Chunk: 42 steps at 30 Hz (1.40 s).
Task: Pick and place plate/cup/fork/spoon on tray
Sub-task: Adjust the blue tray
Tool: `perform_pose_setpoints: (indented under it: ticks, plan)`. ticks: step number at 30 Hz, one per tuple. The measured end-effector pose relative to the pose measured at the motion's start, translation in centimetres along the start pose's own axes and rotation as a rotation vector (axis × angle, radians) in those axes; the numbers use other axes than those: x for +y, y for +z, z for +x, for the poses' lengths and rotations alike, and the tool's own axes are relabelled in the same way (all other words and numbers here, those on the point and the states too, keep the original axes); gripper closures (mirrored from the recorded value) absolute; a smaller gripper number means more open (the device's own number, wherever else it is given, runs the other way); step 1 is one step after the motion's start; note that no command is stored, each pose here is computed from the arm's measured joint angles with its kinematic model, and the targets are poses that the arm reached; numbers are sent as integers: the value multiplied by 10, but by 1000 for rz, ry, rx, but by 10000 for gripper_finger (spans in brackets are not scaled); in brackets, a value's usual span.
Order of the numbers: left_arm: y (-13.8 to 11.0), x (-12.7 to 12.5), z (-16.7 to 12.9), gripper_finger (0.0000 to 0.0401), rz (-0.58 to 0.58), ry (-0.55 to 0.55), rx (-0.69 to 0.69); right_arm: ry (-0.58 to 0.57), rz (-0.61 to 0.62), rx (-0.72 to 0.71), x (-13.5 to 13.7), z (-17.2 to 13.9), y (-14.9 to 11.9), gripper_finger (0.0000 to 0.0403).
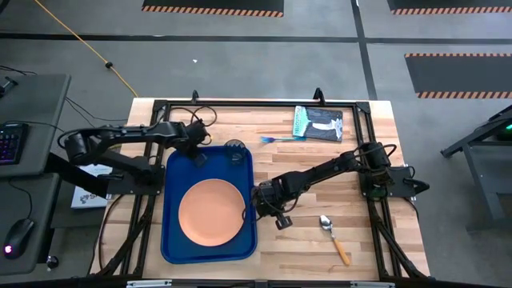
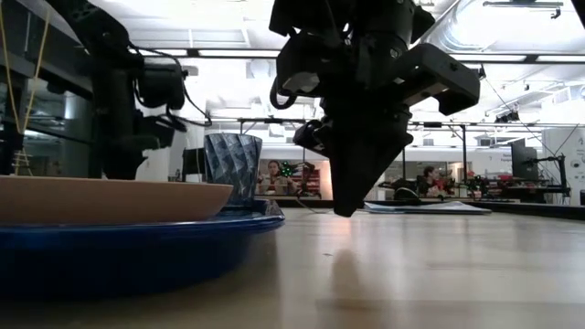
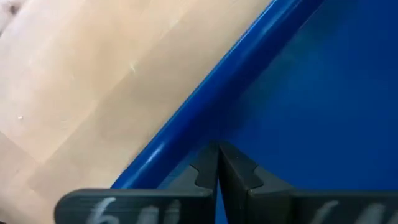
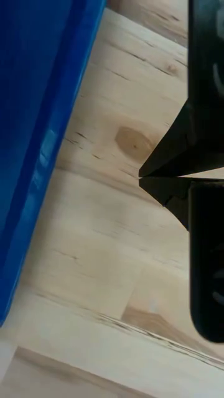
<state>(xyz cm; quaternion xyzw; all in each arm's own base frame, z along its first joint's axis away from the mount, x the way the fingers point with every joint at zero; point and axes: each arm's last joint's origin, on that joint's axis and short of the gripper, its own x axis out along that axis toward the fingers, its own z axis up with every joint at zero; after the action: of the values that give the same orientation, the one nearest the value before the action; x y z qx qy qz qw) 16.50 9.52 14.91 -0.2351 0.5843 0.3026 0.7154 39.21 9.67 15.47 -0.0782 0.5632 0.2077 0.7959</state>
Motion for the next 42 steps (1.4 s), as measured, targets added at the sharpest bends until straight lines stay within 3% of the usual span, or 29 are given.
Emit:
perform_pose_setpoints:
  ticks: [6,16,35,42]
  plan:
    - [2,0,13,401,-5,67,45,0,-1,0,0,0,0,403]
    - [23,1,18,401,18,146,-162,-12,-5,-15,-1,0,2,403]
    - [41,41,17,401,-150,243,-278,-58,-5,-14,-2,0,2,403]
    - [49,49,14,401,-141,296,-366,-60,-11,-13,-2,0,2,403]
